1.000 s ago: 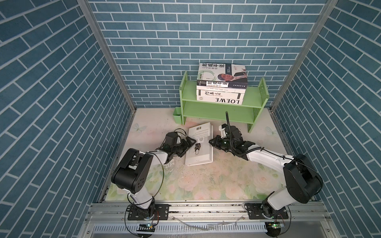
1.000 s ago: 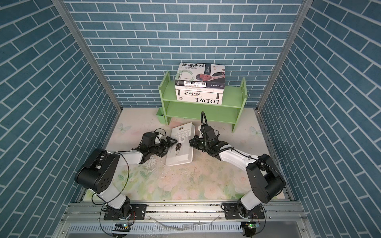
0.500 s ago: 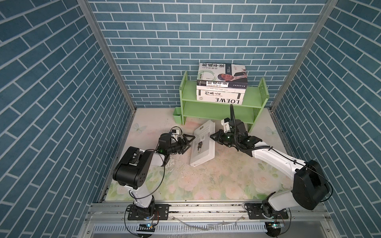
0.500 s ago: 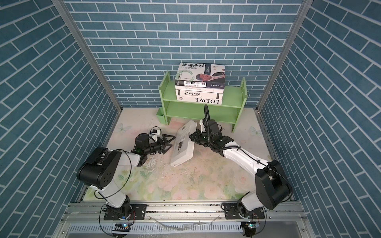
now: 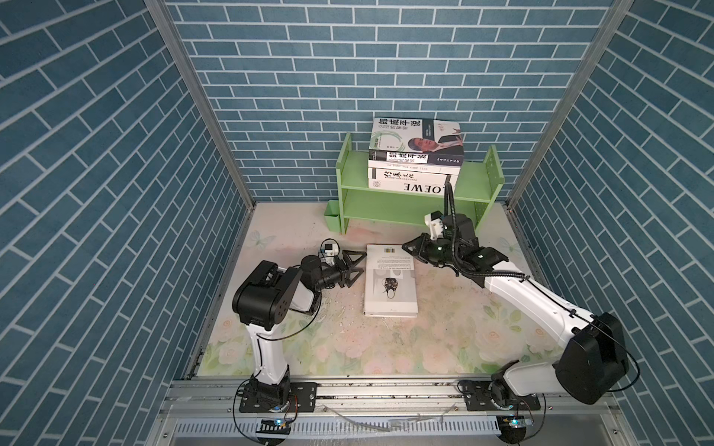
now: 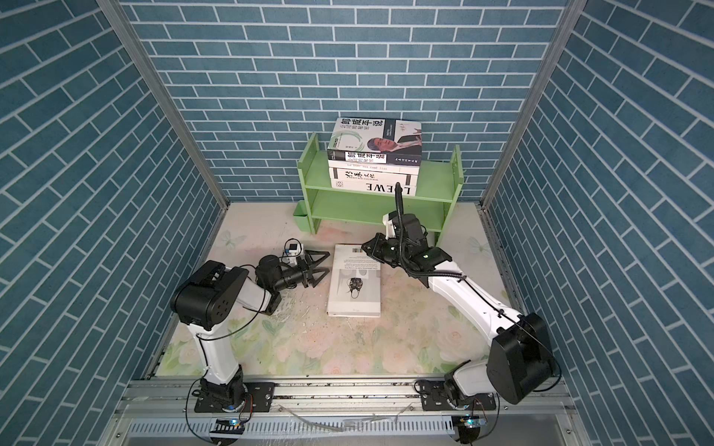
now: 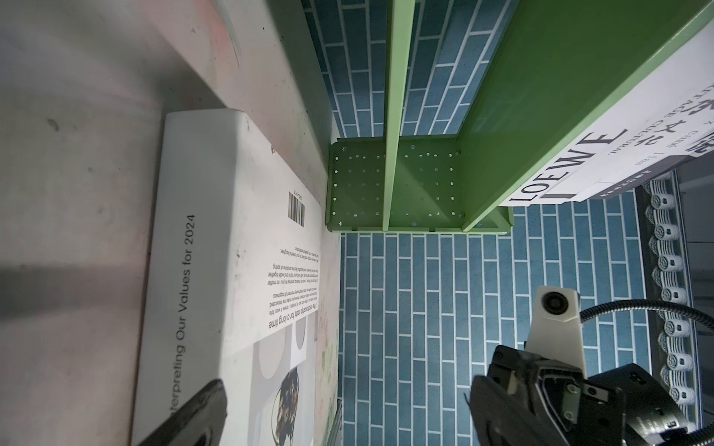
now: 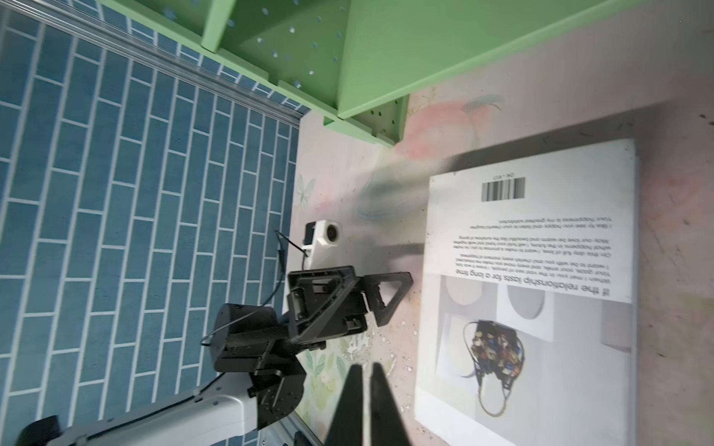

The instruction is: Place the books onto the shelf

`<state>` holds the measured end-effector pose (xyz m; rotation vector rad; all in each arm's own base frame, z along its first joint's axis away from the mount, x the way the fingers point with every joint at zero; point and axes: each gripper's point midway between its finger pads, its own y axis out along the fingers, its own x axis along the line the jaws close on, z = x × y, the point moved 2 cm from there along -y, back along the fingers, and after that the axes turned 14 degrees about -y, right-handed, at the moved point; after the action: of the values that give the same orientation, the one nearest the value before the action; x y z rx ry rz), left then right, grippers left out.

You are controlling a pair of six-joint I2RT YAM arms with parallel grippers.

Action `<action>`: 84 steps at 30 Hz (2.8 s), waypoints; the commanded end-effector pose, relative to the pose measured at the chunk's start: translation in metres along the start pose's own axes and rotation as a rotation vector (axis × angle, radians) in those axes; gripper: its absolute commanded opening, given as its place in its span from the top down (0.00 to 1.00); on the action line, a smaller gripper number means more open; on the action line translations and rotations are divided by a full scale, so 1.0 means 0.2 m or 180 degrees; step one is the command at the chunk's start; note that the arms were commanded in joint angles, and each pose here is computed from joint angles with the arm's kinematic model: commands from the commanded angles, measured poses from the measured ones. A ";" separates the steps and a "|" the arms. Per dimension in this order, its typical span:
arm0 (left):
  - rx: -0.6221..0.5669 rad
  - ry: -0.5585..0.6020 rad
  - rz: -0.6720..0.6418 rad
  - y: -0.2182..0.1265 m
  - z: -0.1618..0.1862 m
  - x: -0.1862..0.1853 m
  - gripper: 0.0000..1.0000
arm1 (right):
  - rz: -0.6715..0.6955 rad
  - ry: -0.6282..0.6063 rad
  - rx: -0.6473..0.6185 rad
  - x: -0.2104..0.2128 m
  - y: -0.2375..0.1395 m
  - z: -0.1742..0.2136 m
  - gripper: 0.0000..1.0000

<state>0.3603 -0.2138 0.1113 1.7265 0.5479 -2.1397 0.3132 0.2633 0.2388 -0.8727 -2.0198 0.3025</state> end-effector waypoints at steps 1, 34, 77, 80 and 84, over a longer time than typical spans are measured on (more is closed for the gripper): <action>-0.0080 0.0016 -0.0064 -0.02 0.01 0.03 0.00 | 0.0305 0.0049 0.0075 -0.16 0.03 0.10 0.61; -0.0782 -0.0018 -0.2063 -0.08 0.15 0.39 0.00 | 0.0689 0.0324 0.0569 -0.65 0.38 0.58 0.15; -0.0073 0.0020 -0.0871 0.15 0.27 0.13 0.00 | -0.1012 0.0526 -0.0115 0.07 0.48 0.29 0.25; -0.0075 -0.0028 -0.0834 0.12 0.25 0.14 0.00 | -0.1024 0.0452 -0.0156 0.12 0.48 0.25 0.26; -0.0084 -0.0060 -0.0825 0.11 0.23 0.16 0.00 | -0.0989 0.0260 -0.0062 0.21 0.47 0.24 0.26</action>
<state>0.3320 -0.2361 0.0703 1.5693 1.0125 -2.3014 0.3556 0.3168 0.1794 -0.8533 -2.0293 -0.0616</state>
